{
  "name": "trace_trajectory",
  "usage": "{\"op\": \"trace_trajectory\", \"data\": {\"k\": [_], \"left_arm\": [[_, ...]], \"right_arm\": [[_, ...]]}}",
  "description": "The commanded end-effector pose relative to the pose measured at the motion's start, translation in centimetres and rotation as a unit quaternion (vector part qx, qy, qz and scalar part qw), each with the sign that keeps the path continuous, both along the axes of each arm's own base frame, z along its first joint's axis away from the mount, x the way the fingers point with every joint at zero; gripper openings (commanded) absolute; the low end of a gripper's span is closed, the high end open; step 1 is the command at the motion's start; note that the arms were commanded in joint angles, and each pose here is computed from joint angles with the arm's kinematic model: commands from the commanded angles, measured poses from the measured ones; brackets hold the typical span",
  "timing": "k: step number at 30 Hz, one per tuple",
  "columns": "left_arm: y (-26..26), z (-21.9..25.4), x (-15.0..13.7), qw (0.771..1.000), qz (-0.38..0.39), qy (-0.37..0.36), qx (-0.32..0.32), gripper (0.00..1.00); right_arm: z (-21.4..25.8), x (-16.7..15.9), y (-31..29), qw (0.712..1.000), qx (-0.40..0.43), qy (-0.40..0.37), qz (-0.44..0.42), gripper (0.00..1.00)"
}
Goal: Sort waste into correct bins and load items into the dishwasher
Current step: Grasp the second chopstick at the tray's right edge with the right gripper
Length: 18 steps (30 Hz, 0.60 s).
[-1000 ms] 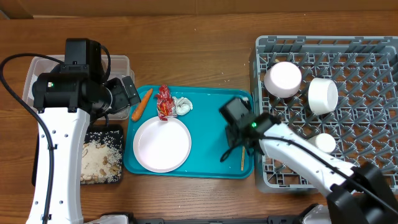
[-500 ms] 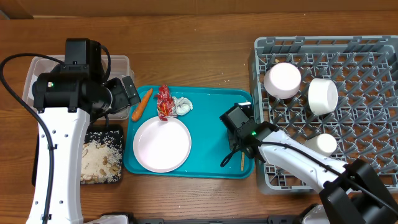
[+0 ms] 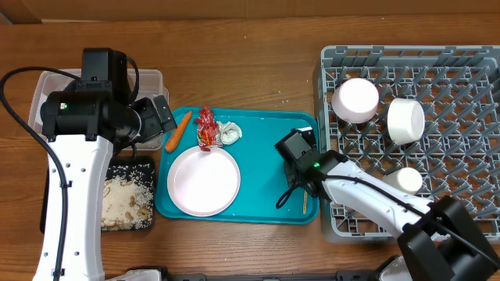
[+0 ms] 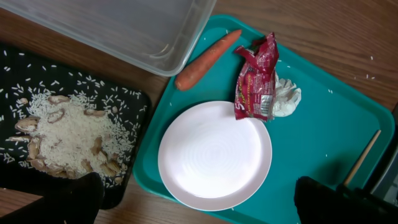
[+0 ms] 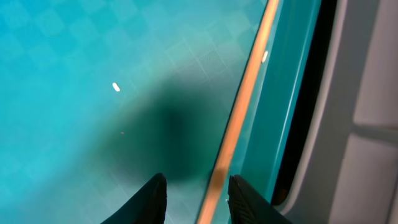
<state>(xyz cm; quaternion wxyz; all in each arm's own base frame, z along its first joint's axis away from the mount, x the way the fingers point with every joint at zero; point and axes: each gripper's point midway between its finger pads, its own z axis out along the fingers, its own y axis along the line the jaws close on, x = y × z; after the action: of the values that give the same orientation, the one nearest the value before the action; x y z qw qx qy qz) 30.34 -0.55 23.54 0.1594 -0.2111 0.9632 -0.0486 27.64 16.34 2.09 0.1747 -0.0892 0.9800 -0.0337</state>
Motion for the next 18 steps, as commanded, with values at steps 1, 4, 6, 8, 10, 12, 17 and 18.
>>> {"op": "trace_trajectory", "data": {"k": [1, 4, 6, 8, 10, 12, 17, 18], "left_arm": [[0.3, 0.2, 0.1, 1.000, 0.008, -0.002, 0.003, 1.00], [0.3, 0.2, 0.1, 1.000, 0.008, -0.001, 0.003, 1.00], [0.3, 0.2, 0.1, 1.000, 0.008, -0.002, 0.003, 1.00], [0.3, 0.2, 0.1, 1.000, 0.008, -0.001, 0.003, 1.00], [0.3, 0.2, 0.1, 1.000, 0.008, -0.001, 0.003, 1.00], [0.3, 0.2, 0.1, 1.000, 0.008, -0.002, 0.003, 1.00], [0.3, 0.2, 0.1, 1.000, 0.008, -0.001, 0.003, 1.00], [0.3, 0.2, 0.1, 1.000, 0.008, -0.002, 0.003, 1.00]], "right_arm": [[-1.9, -2.7, 0.8, 0.997, 0.006, 0.079, 0.016, 0.35], [0.9, -1.4, 1.6, 0.998, 0.006, 0.051, 0.020, 0.35], [2.5, -0.8, 2.5, 0.999, 0.013, 0.038, 0.037, 0.35], [3.3, -0.6, 3.3, 0.998, 0.020, 0.031, 0.056, 0.35], [3.3, -0.8, 3.7, 0.997, 0.024, 0.034, 0.063, 0.35], [3.0, -1.2, 4.0, 0.996, 0.030, 0.045, 0.077, 0.34], [1.6, -1.8, 3.5, 0.996, 0.032, 0.049, 0.065, 0.26], [1.1, -1.9, 3.3, 0.997, 0.034, 0.048, 0.058, 0.26]]}}
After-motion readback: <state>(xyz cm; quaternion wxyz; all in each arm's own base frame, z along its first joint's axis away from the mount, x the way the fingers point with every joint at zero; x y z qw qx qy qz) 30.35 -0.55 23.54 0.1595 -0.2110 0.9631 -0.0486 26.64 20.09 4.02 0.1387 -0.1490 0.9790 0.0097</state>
